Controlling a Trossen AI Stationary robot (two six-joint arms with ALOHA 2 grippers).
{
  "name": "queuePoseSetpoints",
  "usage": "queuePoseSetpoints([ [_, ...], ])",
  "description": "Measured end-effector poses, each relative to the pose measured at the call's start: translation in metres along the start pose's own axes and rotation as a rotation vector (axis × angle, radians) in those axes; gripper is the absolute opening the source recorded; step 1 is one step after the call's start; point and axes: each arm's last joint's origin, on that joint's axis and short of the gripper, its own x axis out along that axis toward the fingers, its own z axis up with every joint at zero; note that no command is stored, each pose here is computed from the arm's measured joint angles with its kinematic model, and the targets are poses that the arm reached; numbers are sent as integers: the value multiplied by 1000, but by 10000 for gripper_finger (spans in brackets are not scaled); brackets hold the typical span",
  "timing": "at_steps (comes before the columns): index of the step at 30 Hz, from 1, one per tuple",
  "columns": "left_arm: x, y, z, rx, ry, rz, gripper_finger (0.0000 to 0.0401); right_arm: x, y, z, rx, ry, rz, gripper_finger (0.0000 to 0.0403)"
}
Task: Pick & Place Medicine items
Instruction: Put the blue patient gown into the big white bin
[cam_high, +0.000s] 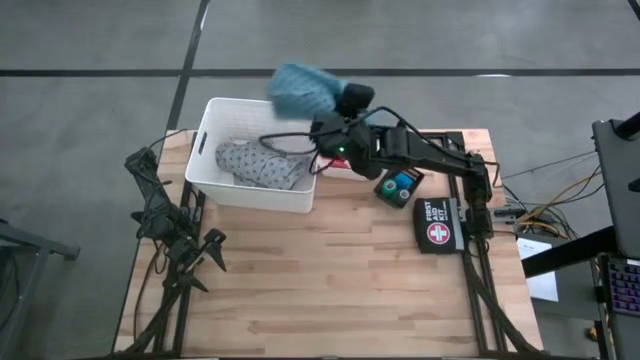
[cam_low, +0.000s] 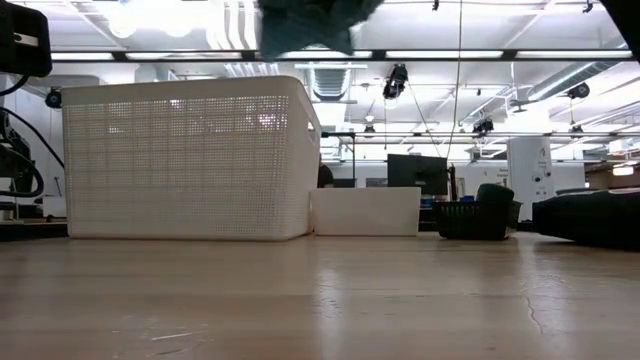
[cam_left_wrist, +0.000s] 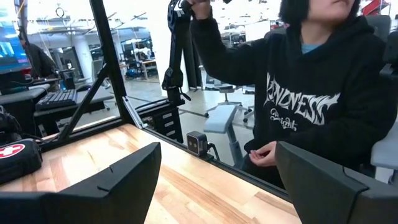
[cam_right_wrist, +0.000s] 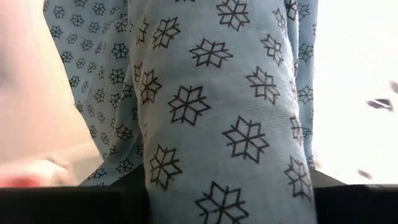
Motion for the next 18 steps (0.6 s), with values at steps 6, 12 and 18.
queuePoseSetpoints([
  [6, 0, 0, 0, 0, 0, 0, 320, 6, 3, 15, 142, -279, 306, 141],
  [12, 0, 0, 0, 0, 0, 0, 320, 25, 10, 28, 221, -332, 251, 141],
  [18, 0, 0, 0, 0, 0, 0, 320, 43, 39, 33, 188, -337, 321, 141],
])
